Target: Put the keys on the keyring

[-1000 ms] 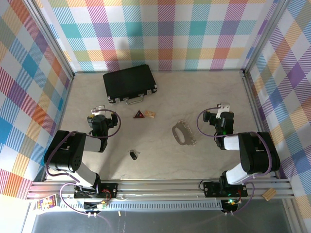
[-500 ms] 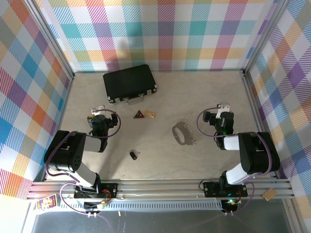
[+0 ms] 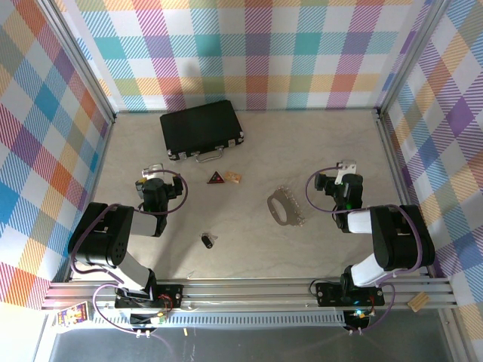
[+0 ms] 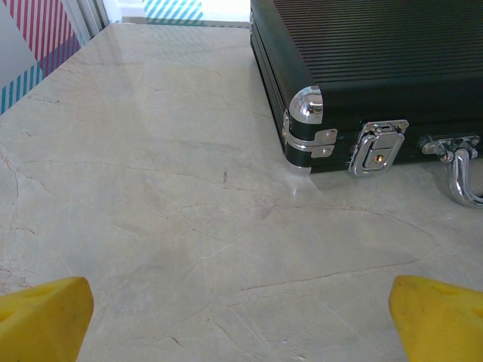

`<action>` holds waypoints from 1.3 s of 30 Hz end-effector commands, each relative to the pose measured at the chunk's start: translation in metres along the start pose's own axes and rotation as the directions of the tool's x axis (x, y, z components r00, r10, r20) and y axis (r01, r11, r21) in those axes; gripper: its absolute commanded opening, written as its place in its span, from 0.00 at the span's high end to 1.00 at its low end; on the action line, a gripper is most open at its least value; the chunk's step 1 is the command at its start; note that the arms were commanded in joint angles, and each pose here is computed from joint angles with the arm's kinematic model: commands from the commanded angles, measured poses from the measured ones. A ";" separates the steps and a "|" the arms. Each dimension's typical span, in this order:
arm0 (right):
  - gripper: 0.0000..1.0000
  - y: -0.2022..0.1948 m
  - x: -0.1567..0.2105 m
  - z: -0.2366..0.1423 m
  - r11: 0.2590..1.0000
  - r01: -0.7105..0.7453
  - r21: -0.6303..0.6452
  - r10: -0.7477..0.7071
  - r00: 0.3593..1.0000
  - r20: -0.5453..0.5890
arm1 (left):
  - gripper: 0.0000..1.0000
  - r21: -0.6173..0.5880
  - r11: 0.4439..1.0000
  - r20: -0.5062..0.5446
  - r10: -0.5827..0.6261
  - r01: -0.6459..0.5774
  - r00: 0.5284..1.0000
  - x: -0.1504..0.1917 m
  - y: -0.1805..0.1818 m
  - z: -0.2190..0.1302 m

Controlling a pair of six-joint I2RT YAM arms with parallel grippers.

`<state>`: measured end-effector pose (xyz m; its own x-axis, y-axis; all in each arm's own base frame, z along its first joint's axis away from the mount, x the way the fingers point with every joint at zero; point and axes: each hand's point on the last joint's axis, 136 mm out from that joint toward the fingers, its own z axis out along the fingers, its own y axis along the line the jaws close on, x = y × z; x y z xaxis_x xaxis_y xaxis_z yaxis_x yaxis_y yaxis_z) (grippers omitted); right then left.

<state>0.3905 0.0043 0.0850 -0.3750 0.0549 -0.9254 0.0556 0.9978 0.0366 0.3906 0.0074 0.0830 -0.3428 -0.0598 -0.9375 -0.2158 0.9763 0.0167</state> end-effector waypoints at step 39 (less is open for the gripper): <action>0.01 0.094 0.050 -0.142 0.879 -0.447 -0.169 0.234 0.712 -0.662 | 0.00 0.648 0.697 -0.557 0.160 0.306 0.815 -0.002 -0.236 -0.199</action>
<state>0.2599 0.0902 0.1097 -0.8092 0.3292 -0.4866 0.0779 0.8811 0.4665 0.2805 -0.2315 0.1555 -0.7837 -0.0049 -0.6211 0.3085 0.8649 -0.3960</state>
